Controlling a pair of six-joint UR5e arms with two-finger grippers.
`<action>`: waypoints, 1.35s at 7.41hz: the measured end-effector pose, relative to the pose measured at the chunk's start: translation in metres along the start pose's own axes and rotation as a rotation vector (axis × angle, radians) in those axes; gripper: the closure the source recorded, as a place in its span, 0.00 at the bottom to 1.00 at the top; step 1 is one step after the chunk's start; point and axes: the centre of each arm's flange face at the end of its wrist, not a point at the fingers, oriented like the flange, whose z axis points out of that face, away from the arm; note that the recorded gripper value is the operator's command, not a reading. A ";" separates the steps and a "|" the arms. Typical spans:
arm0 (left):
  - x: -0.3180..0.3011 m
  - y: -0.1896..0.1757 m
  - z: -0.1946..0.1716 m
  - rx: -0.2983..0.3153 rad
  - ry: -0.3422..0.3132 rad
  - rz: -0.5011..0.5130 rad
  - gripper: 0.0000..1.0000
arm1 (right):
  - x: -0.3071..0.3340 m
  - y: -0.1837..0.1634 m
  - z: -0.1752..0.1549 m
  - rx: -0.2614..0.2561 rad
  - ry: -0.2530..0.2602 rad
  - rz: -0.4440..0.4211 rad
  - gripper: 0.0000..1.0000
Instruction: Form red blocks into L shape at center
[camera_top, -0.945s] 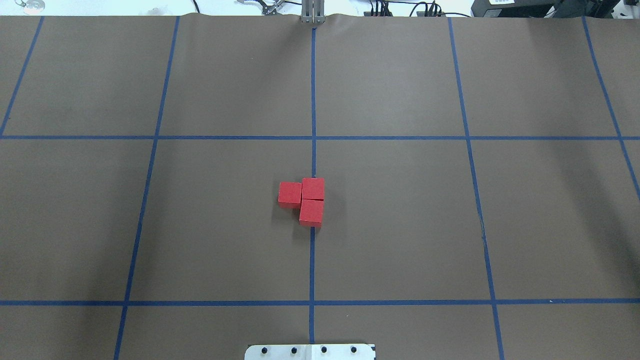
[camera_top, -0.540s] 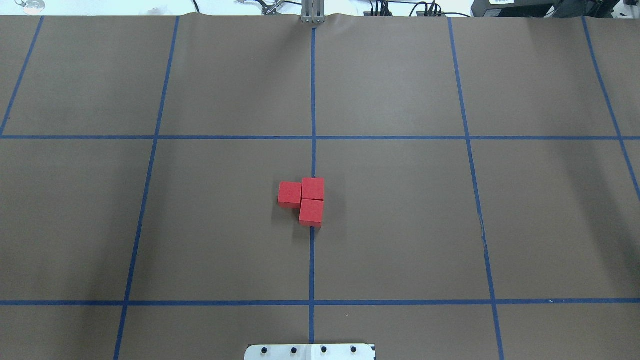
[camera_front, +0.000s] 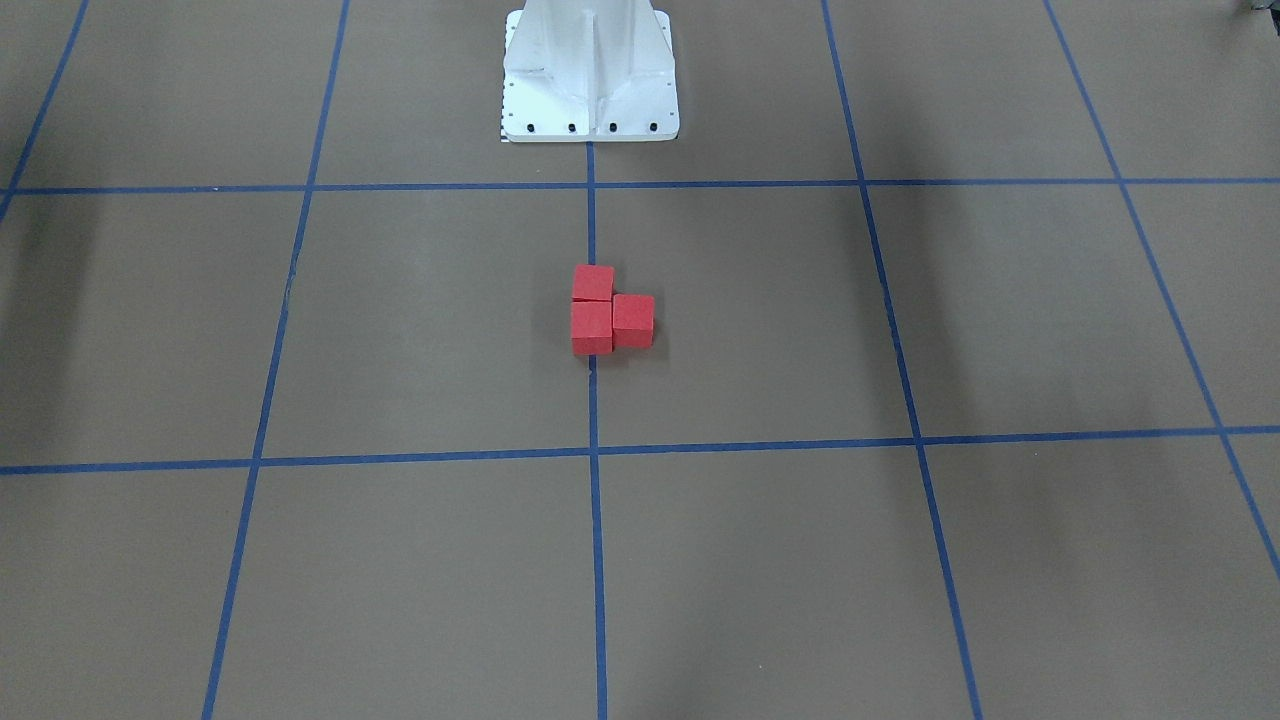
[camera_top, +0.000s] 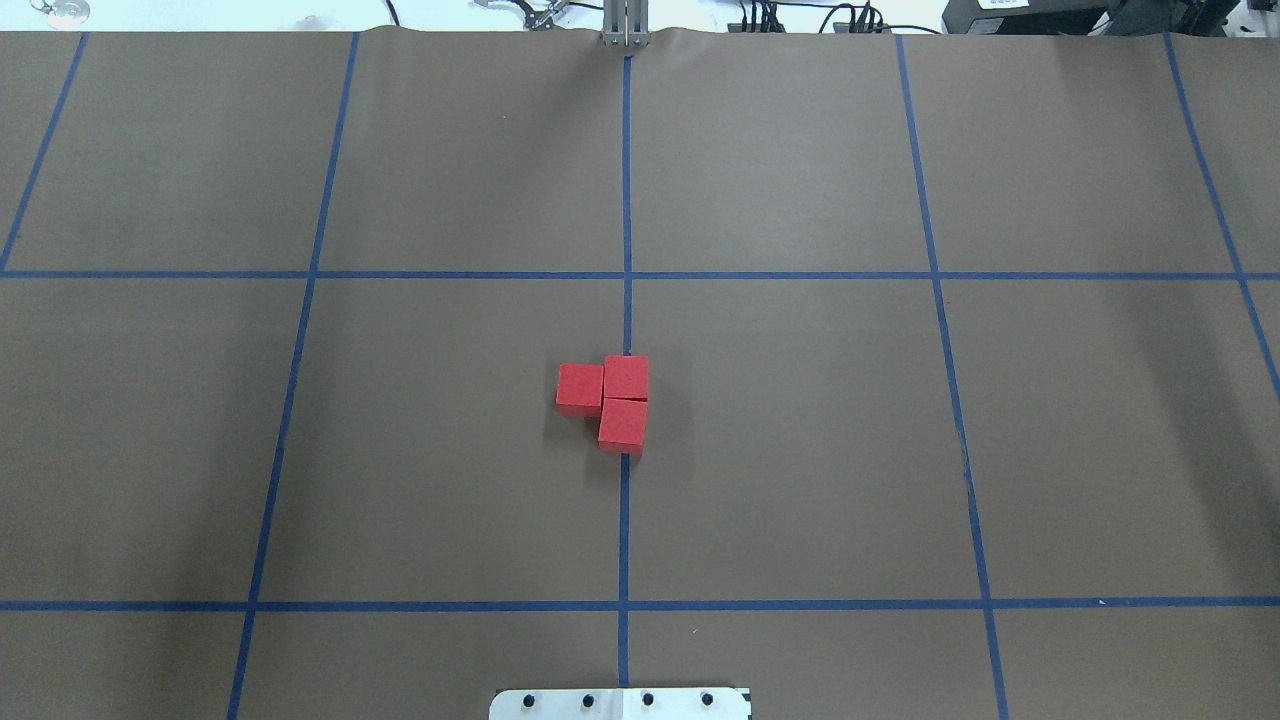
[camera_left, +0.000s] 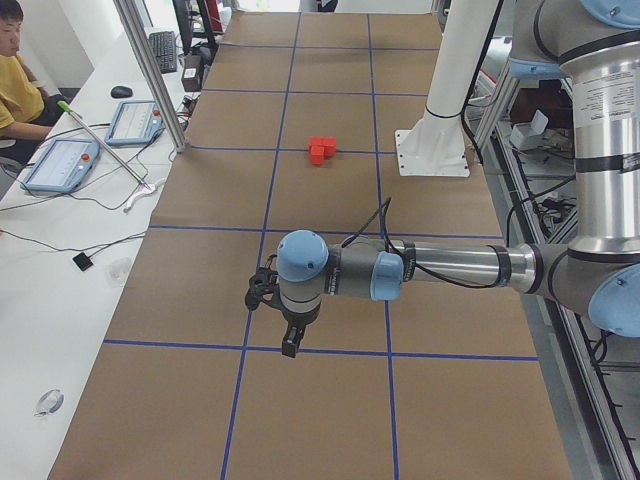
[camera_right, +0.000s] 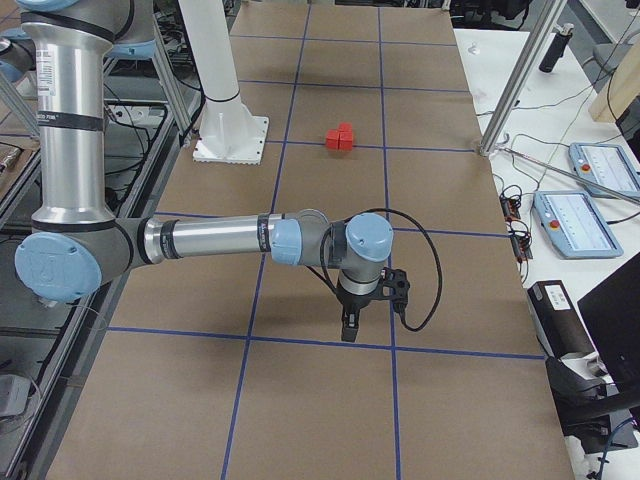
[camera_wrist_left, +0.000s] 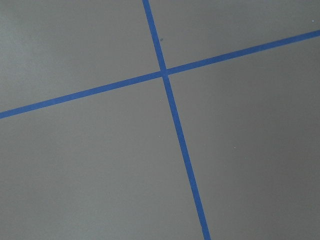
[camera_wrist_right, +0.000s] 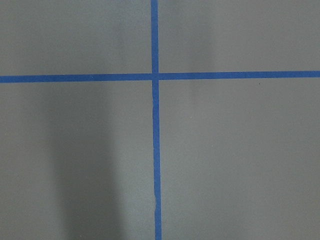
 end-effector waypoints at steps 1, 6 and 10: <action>0.000 0.001 0.000 -0.001 -0.001 -0.001 0.00 | 0.002 0.002 0.002 -0.004 0.000 0.003 0.00; 0.000 0.002 0.000 -0.002 -0.002 -0.004 0.00 | 0.002 0.008 0.004 -0.008 -0.004 0.010 0.00; -0.003 0.006 0.004 -0.010 -0.002 -0.013 0.00 | 0.003 0.010 0.004 -0.007 0.001 0.006 0.00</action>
